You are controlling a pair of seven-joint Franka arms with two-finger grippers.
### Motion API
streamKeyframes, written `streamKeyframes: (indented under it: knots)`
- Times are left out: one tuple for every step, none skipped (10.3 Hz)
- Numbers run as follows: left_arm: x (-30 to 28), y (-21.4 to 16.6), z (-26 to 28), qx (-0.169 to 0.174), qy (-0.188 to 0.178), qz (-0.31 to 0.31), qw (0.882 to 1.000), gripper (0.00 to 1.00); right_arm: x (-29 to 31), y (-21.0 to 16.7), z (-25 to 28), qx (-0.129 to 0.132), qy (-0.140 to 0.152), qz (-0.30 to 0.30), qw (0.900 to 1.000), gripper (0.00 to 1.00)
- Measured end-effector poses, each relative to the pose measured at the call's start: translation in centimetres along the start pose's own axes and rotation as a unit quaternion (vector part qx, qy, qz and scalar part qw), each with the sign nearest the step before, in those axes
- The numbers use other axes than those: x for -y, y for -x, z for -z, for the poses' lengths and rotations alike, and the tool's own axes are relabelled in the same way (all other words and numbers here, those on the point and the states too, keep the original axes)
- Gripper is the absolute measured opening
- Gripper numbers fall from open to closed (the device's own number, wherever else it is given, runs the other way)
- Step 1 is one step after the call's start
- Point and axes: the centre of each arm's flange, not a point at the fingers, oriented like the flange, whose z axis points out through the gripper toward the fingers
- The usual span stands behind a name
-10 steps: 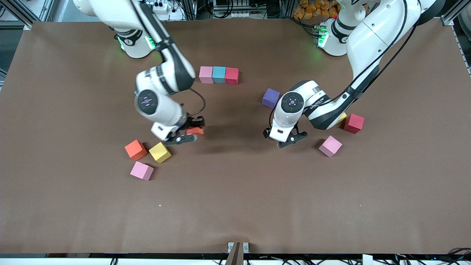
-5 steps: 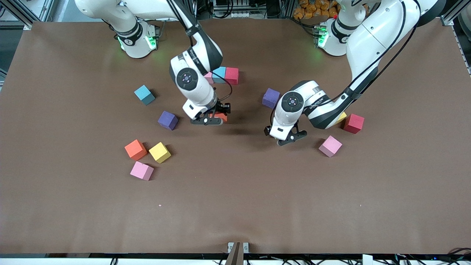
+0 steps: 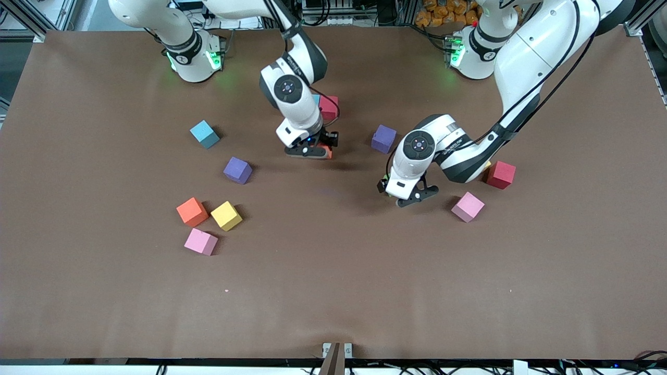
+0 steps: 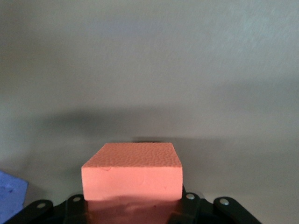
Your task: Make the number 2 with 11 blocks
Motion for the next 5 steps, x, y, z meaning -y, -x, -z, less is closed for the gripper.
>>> streamKeyframes:
  knots:
    - [-0.1,0.0,0.4,-0.003,0.002,-0.001,1.0,1.0,0.3,0.9,-0.2,0.002,0.003,0.001,1.0,0.59]
    - [-0.1,0.1,0.6,-0.004,0.002,-0.001,1.0,1.0,0.1,1.4,-0.4,0.002,0.007,0.004,1.0,0.59]
    - [-0.1,0.1,0.6,-0.005,0.002,-0.001,1.0,1.0,-0.3,1.6,-0.2,0.002,0.009,0.004,1.0,0.59]
    - [-0.1,0.2,0.7,-0.004,0.003,-0.002,1.0,1.0,-0.8,1.6,0.1,0.002,0.01,0.002,1.0,0.59]
    - [-0.3,0.4,0.8,-0.004,0.004,-0.002,1.0,1.0,-1.0,1.6,0.4,0.002,0.01,0.001,1.0,0.59]
